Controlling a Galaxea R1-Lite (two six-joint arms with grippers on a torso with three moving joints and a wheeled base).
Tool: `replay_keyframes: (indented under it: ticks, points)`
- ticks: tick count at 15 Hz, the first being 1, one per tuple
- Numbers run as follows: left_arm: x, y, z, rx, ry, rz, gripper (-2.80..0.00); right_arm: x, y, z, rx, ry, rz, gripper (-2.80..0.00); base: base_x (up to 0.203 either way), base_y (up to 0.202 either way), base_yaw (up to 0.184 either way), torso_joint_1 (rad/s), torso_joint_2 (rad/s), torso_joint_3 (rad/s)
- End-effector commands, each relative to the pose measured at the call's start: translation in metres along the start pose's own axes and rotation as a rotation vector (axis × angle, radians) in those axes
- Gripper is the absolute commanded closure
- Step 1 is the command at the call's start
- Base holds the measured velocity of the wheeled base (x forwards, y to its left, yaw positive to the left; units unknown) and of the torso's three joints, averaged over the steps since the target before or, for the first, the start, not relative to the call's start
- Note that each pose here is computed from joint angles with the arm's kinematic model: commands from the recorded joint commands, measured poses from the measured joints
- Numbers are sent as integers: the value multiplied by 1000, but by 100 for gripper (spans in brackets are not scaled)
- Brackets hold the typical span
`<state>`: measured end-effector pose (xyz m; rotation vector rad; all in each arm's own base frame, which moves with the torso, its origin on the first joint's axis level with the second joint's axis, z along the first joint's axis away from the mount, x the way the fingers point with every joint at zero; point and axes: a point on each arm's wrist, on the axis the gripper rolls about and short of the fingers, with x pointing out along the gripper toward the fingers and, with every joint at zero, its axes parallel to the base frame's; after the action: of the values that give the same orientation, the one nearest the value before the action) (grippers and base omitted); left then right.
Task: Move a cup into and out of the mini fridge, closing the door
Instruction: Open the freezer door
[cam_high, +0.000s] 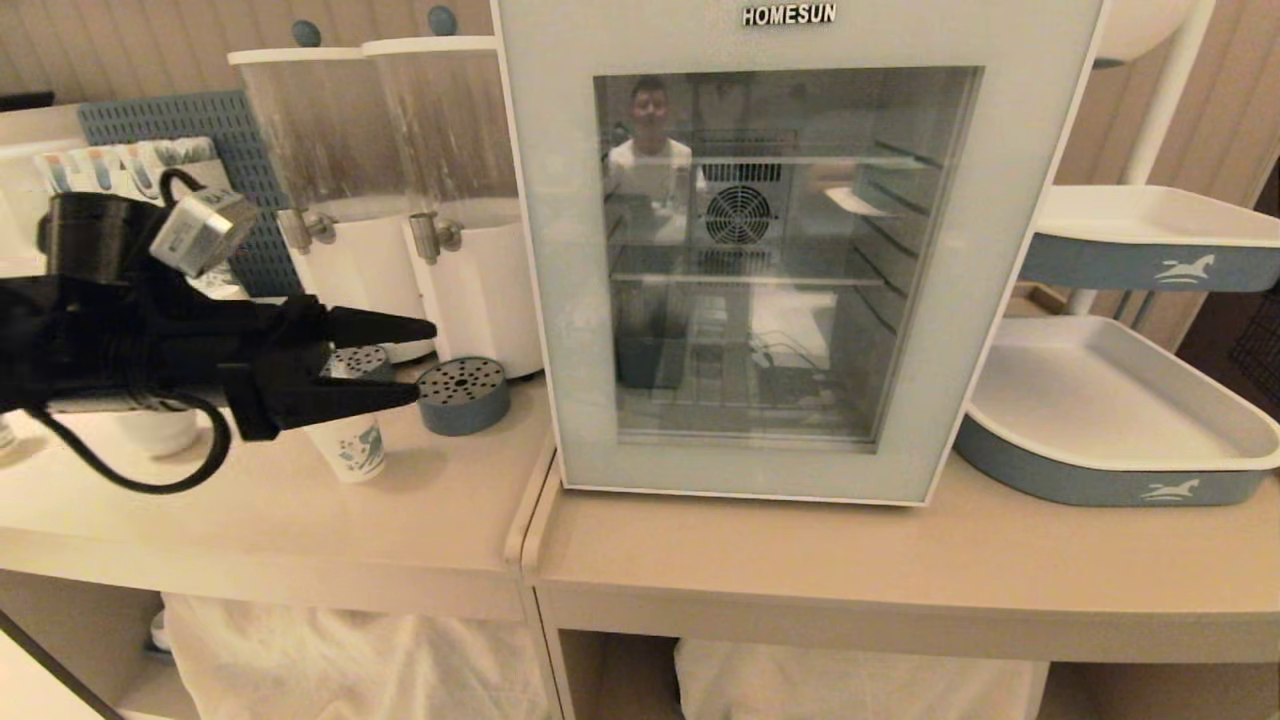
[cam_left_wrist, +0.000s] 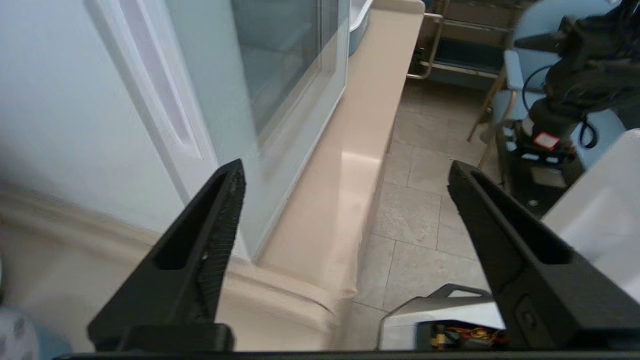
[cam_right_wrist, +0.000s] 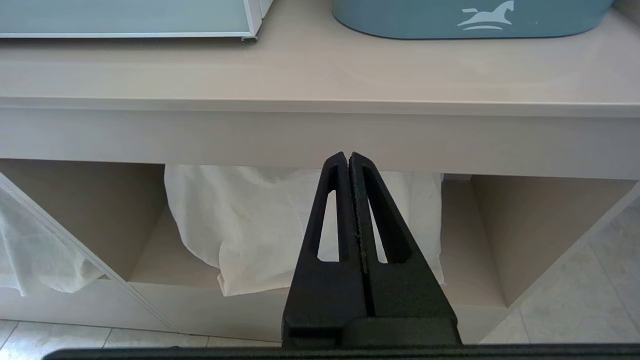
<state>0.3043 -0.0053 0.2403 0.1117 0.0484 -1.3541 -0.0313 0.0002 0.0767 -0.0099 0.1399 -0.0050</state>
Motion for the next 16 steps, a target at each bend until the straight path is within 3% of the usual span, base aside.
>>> replay_keyframes:
  ticks: [1, 3, 6, 11, 13, 16]
  points:
    - [18, 31, -19, 8, -4, -34, -280, 0, 0, 0, 0, 1, 1, 0, 0, 0, 0, 0, 0, 0]
    - [23, 52, -22, 95, -17, -22, -280, 0, 0, 0, 0, 0, 0, 0, 0, 0, 0, 0, 0, 0]
    - [25, 68, -21, 118, -19, -7, -280, 0, 0, 0, 0, -2, 1, 0, 0, 0, 0, 0, 0, 0]
    - [24, 70, -17, 134, -31, -17, -280, 0, 0, 0, -2, -2, 1, 0, 0, 0, 0, 0, 0, 0]
    - [40, 68, -9, 148, -40, -62, -280, 0, 0, 0, -2, -2, 1, 0, 0, 0, 0, 0, 0, 0]
    - [57, 56, -10, 118, -46, -124, -280, 0, 0, 0, -2, -2, 1, 0, 0, 0, 0, 0, 0, 0]
